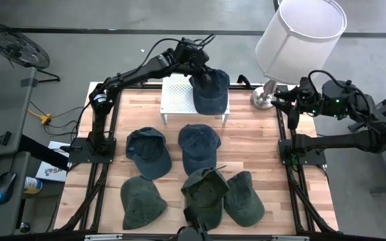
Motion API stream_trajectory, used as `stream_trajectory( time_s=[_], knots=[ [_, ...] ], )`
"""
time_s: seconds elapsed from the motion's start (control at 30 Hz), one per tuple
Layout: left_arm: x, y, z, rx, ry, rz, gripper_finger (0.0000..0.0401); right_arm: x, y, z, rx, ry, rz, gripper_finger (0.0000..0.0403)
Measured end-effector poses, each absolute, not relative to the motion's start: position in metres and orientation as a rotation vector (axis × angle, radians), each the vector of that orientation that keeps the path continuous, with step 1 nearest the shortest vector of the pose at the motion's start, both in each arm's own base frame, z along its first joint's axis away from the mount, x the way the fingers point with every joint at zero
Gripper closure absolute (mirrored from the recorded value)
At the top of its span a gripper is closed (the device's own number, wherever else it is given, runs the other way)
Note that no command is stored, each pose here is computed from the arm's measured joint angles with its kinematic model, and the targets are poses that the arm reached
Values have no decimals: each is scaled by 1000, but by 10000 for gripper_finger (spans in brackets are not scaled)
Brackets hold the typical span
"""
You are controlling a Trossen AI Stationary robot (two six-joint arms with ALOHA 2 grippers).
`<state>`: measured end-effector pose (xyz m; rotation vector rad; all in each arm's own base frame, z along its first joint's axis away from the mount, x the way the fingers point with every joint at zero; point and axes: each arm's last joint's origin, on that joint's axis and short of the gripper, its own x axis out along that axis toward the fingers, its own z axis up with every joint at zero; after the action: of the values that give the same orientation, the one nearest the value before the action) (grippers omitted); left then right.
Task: Pick & Place hat
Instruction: Put the right blue cap on the shelf
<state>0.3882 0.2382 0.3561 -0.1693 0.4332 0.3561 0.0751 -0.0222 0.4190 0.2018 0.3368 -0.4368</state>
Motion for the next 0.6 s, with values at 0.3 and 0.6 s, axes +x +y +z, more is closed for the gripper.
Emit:
stream_trajectory(
  time_s=[0.3, 0.6],
  knots=[
    [389, 239, 358, -167, 414, 375, 400, 75, -22, 418, 199, 351, -437, 249],
    [391, 240, 355, -164, 410, 363, 400, 74, -22, 417, 183, 363, -434, 249]
  ],
)
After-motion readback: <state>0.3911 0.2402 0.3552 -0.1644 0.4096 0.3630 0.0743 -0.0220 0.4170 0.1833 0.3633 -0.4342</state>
